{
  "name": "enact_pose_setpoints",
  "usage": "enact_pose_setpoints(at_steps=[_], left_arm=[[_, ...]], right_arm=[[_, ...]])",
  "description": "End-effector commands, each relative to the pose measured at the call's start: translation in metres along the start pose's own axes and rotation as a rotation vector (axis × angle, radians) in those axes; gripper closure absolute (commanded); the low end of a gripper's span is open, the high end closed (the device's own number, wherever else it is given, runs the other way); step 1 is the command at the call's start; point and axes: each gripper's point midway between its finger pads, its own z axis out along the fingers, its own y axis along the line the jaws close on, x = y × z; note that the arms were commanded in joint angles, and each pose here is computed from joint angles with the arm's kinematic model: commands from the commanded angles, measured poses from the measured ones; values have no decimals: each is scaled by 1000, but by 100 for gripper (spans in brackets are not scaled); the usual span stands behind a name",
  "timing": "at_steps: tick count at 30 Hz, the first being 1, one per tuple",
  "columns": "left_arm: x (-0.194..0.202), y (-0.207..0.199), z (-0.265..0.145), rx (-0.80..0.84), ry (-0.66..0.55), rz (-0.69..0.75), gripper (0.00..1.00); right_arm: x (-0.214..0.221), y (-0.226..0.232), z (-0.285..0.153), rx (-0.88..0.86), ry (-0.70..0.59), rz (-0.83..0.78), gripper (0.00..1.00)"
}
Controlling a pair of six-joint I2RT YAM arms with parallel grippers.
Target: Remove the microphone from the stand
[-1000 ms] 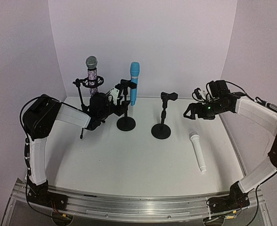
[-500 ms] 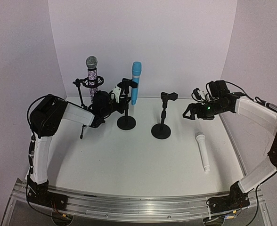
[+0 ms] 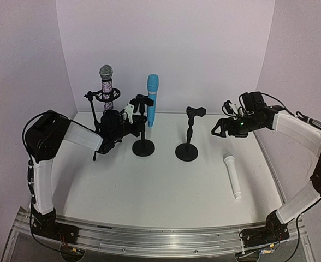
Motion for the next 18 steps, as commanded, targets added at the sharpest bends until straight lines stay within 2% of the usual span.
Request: enact_pose_setpoints(at_steps=[1,3,9,18], left_arm=[[-73,-42,-40,-13,-154,-20,100],[-78,-60,-58,-36,-174,-19,100],[-50,-104,-86,-4,-127,-93,100],[-54,-140,-106,46,-229,-134,100]], right_arm=[[-27,15,-10,-41,-67,-36,6],[-29,19,-12,-46,-79,-48,6],[-33,33,-23,-66,-112,-82,6],[-27,51,-40,-95,-137,-105,6]])
